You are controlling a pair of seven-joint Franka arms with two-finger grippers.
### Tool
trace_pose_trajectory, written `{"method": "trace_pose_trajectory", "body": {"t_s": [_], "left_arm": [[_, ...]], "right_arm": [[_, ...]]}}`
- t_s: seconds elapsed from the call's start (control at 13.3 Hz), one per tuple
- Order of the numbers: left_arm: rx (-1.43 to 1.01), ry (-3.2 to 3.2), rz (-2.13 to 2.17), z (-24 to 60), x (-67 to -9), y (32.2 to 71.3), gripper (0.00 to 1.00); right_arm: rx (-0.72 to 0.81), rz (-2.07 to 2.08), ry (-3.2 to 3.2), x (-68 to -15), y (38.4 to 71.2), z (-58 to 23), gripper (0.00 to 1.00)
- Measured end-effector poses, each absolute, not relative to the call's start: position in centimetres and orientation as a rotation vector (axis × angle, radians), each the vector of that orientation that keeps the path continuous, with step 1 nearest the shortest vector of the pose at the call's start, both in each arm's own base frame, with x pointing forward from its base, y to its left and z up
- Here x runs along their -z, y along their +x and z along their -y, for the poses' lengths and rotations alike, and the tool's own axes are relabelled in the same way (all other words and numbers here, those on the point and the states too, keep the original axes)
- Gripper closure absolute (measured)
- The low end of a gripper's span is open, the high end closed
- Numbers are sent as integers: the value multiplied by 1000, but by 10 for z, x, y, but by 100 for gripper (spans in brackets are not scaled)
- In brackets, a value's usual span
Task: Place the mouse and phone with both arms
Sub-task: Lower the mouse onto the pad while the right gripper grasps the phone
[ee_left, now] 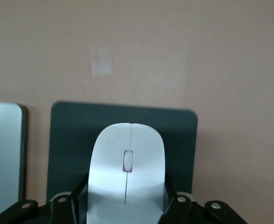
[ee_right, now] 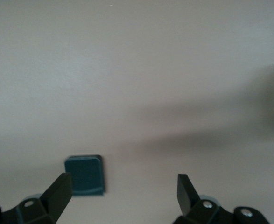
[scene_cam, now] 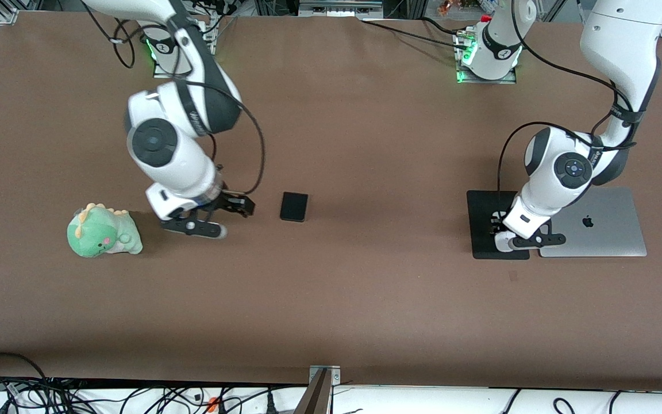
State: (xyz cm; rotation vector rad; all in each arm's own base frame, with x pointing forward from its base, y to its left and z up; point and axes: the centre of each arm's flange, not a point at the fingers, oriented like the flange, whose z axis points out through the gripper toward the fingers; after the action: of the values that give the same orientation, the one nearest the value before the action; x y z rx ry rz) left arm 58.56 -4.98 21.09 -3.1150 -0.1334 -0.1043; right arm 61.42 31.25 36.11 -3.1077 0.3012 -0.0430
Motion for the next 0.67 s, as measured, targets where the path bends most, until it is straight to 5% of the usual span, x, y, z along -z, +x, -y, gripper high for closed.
{"method": "trace_pose_trajectory", "body": {"t_s": [0.67], "left_arm": [[55,-3136,141,43,-172,573,33]], "right_arm": [[238,-426,-3019,-224,552,-393,0]]}}
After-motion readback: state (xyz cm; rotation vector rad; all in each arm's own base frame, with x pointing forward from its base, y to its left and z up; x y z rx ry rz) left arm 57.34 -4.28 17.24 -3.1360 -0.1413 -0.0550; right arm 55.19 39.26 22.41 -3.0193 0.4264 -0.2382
